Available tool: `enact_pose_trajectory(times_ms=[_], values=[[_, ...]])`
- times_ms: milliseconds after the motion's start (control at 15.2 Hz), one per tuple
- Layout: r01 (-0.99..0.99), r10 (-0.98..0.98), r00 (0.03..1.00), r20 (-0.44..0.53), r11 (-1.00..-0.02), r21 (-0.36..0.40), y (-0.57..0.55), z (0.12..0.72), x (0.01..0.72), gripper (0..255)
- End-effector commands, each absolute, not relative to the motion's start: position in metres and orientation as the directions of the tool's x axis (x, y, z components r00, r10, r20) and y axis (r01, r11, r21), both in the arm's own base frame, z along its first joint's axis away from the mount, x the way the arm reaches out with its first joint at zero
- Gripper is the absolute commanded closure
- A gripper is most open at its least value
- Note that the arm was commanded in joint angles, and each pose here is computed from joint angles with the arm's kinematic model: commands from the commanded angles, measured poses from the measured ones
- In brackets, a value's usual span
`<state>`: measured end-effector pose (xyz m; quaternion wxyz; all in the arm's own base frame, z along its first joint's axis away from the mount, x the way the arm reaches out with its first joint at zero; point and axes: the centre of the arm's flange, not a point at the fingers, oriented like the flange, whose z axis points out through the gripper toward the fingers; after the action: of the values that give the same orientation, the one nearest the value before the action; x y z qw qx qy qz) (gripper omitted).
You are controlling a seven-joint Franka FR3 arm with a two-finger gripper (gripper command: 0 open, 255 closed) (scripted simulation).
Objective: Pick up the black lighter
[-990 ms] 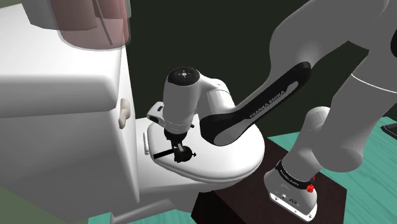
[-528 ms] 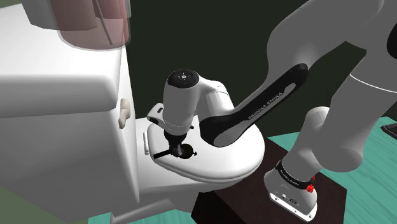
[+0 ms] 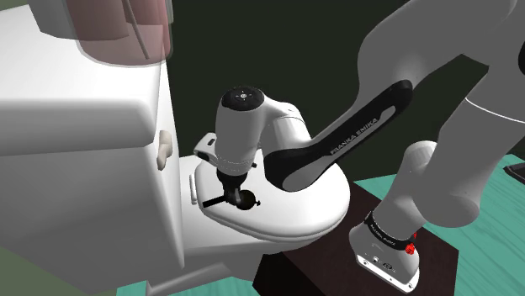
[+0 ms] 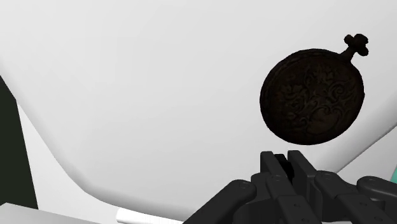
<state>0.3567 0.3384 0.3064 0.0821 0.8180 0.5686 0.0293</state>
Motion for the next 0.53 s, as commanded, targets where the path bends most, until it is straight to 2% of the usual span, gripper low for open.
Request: enact_pose_trajectory(times_ms=[0,462], values=[[0.925,0.935,0.352,-0.046,-0.340,0.167,0.338,0.316,0.356,255],[0.925,0.935,0.352,-0.046,-0.340,0.167,0.338,0.353,0.356,255]])
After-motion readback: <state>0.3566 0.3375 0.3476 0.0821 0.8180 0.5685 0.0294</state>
